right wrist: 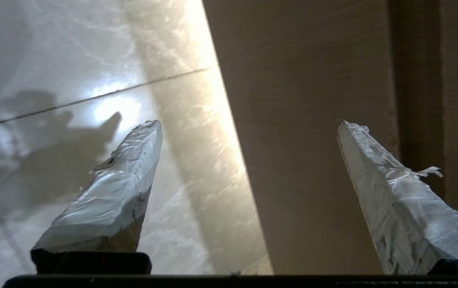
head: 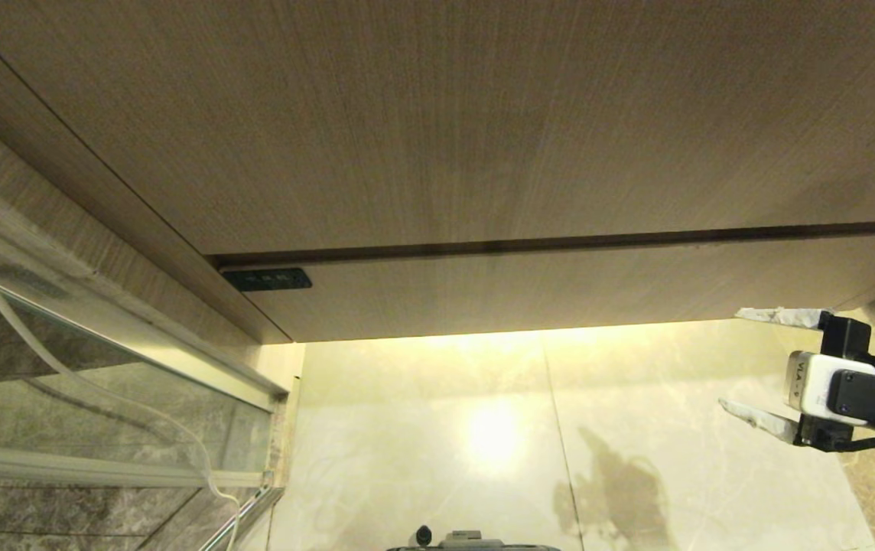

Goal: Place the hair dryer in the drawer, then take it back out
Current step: Pull open the drawer

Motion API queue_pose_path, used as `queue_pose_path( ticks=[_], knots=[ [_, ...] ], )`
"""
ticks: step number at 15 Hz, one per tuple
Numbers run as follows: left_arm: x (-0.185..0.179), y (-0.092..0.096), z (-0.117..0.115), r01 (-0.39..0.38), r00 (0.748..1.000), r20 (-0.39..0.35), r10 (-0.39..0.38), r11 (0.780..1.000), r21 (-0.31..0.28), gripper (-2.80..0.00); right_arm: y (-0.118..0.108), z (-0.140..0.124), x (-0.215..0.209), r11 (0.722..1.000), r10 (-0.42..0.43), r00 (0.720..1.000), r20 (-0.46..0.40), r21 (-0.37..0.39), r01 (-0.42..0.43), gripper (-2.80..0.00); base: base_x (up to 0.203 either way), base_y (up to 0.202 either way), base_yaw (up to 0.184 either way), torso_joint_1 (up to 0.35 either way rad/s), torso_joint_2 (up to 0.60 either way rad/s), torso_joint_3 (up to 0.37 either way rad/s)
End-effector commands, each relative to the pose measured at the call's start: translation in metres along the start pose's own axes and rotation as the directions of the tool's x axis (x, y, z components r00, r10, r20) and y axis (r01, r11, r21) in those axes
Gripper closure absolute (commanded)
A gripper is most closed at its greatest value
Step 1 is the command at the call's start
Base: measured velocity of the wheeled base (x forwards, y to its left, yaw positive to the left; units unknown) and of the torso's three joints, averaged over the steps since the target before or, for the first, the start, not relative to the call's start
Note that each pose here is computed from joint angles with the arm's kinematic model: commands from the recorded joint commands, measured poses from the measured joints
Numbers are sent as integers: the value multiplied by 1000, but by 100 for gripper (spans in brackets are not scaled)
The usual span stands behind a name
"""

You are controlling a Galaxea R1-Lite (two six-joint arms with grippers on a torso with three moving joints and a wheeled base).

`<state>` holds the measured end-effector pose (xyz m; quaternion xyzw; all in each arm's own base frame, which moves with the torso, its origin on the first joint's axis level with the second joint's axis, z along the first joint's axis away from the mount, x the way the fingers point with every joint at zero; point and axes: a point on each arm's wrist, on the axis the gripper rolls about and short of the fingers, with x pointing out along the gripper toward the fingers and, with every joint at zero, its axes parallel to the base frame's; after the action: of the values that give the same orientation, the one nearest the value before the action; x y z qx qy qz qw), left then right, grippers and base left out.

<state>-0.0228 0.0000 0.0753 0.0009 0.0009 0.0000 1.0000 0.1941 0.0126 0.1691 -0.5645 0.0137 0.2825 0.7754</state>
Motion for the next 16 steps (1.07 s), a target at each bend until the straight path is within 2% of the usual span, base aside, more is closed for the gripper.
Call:
queue_pose_path(
  ticks=[1, 3, 9, 16],
  knots=[
    [0, 0, 0, 0, 1000, 0, 0, 1000, 0, 0, 4, -10, 11, 1000, -6, 1000, 14, -7, 6, -280, 0, 0, 0, 0, 0, 0],
    [0, 0, 0, 0, 1000, 1, 0, 1000, 0, 0, 1, -17, 19, 1000, 0, 1000, 5, 3, 0, -280, 0, 0, 0, 0, 0, 0],
    [0, 0, 0, 0, 1000, 0, 0, 1000, 0, 0, -23, -29, 47, 993, -112, 993, 24, -37, 113, -280, 0, 0, 0, 0, 0, 0],
    [0, 0, 0, 0, 1000, 1, 0, 1000, 0, 0, -39, -38, 64, 989, -144, 989, 24, -42, 145, -280, 0, 0, 0, 0, 0, 0]
  ],
)
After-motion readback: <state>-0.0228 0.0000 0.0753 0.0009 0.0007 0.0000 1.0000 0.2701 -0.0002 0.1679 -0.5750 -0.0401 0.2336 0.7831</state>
